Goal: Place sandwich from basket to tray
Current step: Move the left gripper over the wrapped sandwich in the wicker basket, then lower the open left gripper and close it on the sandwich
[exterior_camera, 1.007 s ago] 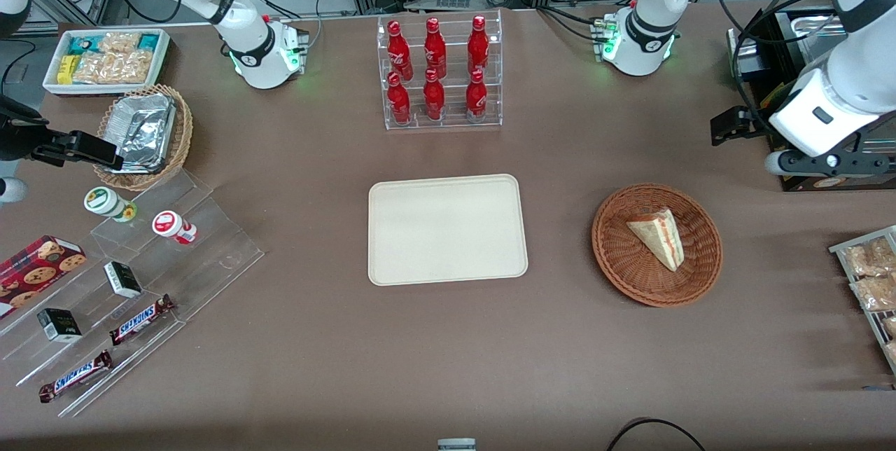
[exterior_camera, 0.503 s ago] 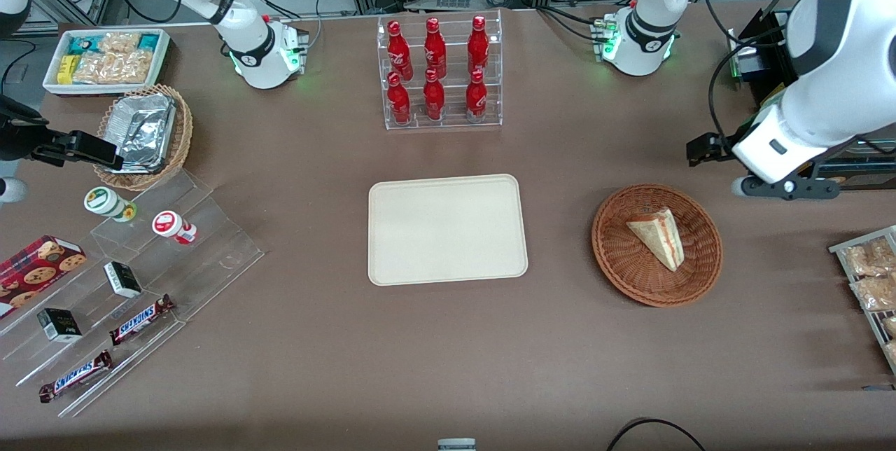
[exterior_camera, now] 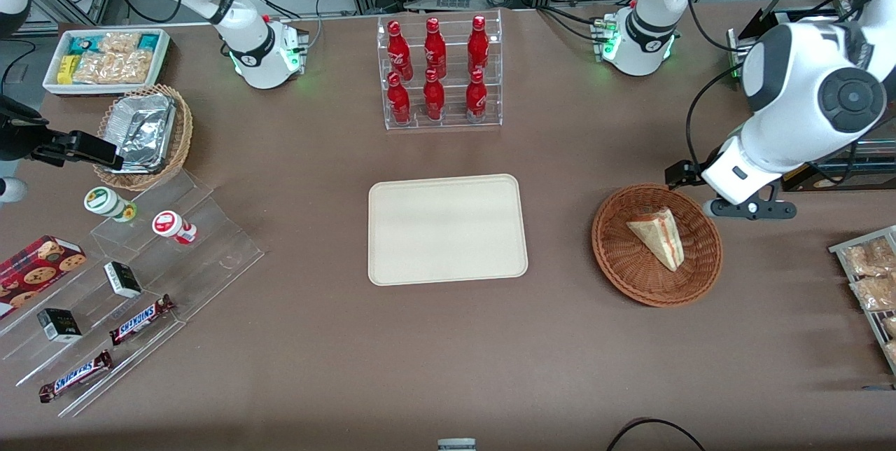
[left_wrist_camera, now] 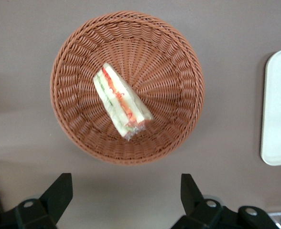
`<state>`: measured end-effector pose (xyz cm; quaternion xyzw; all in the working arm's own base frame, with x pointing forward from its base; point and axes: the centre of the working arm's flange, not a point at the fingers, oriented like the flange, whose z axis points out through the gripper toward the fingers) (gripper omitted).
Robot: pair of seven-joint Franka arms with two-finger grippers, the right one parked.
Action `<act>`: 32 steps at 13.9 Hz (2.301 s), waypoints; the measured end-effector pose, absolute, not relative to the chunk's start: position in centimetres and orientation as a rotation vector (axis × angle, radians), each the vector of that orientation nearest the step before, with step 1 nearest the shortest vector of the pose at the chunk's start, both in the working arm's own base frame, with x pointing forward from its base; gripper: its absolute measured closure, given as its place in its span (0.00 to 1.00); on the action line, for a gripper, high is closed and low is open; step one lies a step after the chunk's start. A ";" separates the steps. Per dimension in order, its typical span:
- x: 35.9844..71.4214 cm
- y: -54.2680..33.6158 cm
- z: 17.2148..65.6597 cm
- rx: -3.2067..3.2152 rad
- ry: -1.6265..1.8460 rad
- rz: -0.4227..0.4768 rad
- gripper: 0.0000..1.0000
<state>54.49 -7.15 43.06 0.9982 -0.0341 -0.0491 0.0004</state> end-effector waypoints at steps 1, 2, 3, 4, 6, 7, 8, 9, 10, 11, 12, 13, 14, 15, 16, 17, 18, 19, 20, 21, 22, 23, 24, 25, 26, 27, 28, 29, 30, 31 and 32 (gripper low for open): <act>54.3 -7.1 41.9 3.135 -0.107 -0.131 0.00; 54.2 -7.1 40.9 3.135 -0.106 -0.111 0.00; 54.0 -7.1 40.0 3.134 -0.106 -0.094 0.00; 53.8 -7.1 39.2 3.134 -0.106 -0.079 0.00; 53.5 -7.0 37.8 3.132 -0.105 -0.056 0.00; 53.4 -7.0 37.1 3.132 -0.105 -0.050 0.00; 53.3 -7.0 36.7 3.132 -0.102 -0.050 0.00; 53.3 -6.9 36.5 3.132 -0.092 -0.052 0.00; 53.3 -6.8 36.3 3.133 -0.063 -0.051 0.00; 53.4 -6.7 36.0 3.134 -0.003 -0.050 0.00; 53.4 -6.7 35.7 3.133 0.075 -0.045 0.00; 53.4 -6.8 35.2 3.130 0.148 -0.044 0.00; 53.4 -6.8 34.7 3.127 0.205 -0.043 0.00; 53.4 -6.8 34.3 3.123 0.260 -0.045 0.00; 53.5 -6.8 34.0 3.115 0.332 -0.039 0.00; 53.5 -6.8 33.7 3.103 0.416 -0.025 0.00; 53.5 -6.8 33.3 3.085 0.509 -0.002 0.00; 53.4 -6.8 32.8 3.059 0.614 0.028 0.00; 53.3 -6.8 32.2 3.026 0.725 0.060 0.00; 53.0 -6.8 31.6 2.991 0.824 0.084 0.00; 52.7 -6.7 30.9 2.964 0.897 0.095 0.00; 52.4 -6.7 30.4 2.950 0.940 0.093 0.00; 52.3 -6.7 30.1 2.943 0.964 0.089 0.00; 52.2 -6.7 29.9 2.942 0.973 0.082 0.00; 52.2 -6.7 29.7 2.943 0.973 0.076 0.00; 52.2 -6.7 29.4 2.945 0.974 0.069 0.00; 52.2 -6.7 29.1 2.955 0.967 0.064 0.00; 52.1 -6.7 28.6 2.973 0.950 0.060 0.00; 52.1 -6.7 28.1 2.992 0.933 0.054 0.00; 52.1 -6.7 27.7 3.002 0.924 0.049 0.00; 52.2 -6.7 27.2 3.004 0.918 0.055 0.00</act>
